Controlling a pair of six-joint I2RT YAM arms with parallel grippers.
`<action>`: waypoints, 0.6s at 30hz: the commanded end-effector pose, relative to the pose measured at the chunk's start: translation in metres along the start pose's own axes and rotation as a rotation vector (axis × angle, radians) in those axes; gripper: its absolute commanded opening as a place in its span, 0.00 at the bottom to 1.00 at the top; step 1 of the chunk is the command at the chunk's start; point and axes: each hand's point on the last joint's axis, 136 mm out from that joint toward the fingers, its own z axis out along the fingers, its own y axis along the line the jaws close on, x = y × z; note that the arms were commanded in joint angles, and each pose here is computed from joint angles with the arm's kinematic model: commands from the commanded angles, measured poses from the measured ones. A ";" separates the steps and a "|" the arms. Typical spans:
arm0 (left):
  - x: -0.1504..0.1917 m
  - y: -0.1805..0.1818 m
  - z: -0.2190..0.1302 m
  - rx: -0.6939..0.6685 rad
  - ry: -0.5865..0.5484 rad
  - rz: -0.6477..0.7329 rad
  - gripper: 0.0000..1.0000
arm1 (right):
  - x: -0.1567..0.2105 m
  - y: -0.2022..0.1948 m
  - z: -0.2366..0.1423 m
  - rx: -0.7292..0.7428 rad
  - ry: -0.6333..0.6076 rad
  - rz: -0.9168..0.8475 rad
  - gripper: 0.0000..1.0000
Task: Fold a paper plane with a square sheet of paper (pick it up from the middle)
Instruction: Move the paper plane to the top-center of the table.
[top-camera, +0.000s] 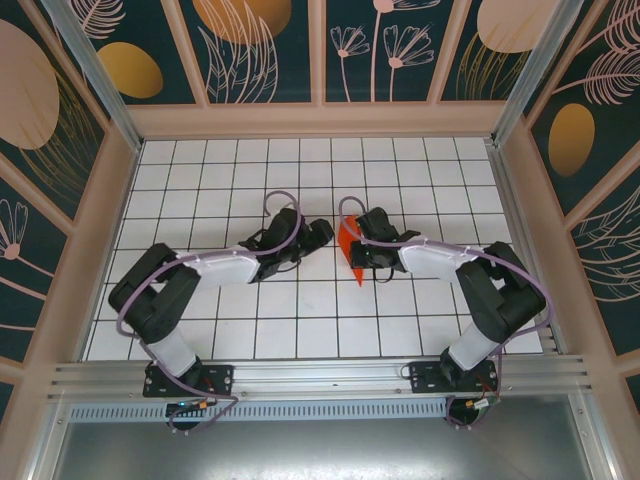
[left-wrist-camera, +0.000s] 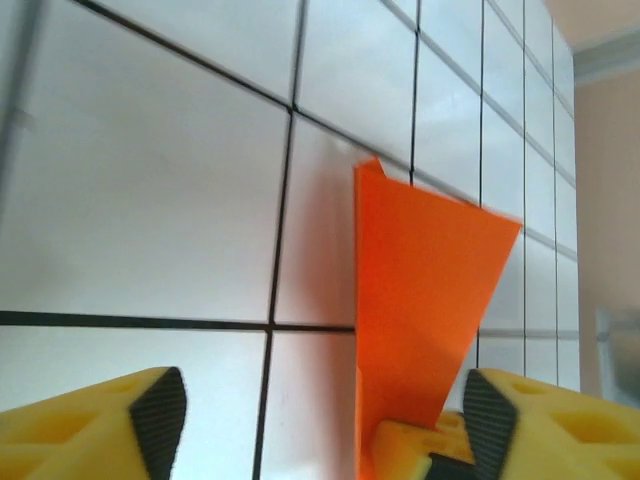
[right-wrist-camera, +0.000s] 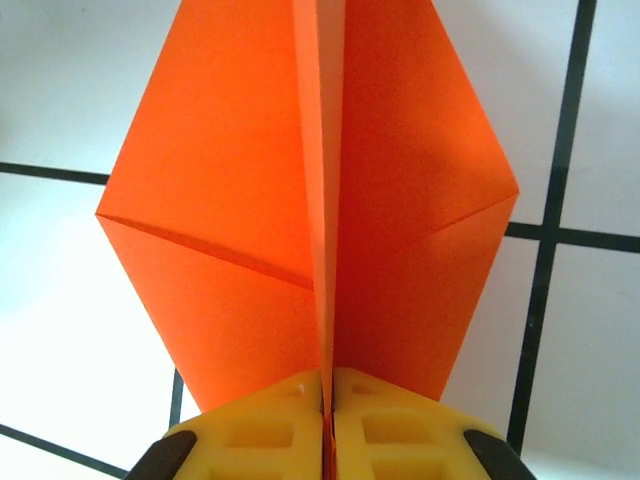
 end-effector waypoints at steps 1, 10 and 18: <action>-0.013 0.046 -0.017 -0.191 -0.083 0.000 0.85 | -0.004 -0.005 0.003 0.056 0.005 0.013 0.12; -0.022 0.076 -0.040 -0.299 -0.152 -0.006 0.98 | -0.001 -0.008 0.018 0.079 0.043 0.023 0.17; -0.023 0.086 -0.048 -0.337 -0.162 -0.011 0.99 | 0.010 -0.014 0.029 0.098 0.077 0.046 0.17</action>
